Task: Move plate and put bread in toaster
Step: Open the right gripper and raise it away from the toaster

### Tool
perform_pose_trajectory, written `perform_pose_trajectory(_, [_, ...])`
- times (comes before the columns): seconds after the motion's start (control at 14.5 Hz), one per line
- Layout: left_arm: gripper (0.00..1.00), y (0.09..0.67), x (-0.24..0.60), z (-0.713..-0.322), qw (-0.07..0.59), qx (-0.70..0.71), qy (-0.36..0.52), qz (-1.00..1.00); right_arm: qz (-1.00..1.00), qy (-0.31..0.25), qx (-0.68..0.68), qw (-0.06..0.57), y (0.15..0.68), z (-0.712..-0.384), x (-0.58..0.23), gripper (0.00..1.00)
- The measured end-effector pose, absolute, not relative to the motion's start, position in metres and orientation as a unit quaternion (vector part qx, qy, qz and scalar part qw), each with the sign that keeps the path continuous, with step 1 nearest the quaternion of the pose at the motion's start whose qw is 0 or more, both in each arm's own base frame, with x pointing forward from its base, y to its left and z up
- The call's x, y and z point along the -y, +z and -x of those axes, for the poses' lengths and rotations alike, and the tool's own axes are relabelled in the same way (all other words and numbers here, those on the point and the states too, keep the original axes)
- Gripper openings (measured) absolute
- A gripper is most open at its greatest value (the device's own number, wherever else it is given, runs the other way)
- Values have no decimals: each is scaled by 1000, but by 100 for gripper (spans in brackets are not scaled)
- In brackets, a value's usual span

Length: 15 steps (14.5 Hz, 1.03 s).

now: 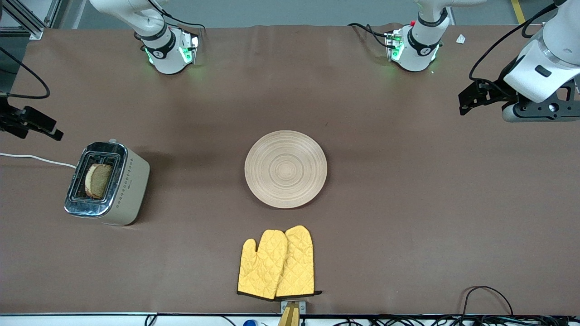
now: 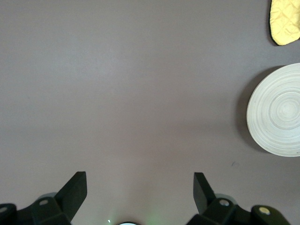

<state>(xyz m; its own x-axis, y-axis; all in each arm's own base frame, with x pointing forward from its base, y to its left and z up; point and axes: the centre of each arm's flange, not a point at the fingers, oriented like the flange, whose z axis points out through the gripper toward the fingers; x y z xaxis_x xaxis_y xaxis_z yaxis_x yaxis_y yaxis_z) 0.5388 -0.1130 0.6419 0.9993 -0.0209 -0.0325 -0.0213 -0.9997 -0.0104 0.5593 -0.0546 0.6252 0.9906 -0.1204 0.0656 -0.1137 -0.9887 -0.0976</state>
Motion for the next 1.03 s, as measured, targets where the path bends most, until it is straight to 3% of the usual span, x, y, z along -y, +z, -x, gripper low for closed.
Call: perform_pose_trajectory(1.03, [100, 642, 110, -539, 5, -8, 16, 1000, 999, -20, -42, 8, 647, -553, 53, 100])
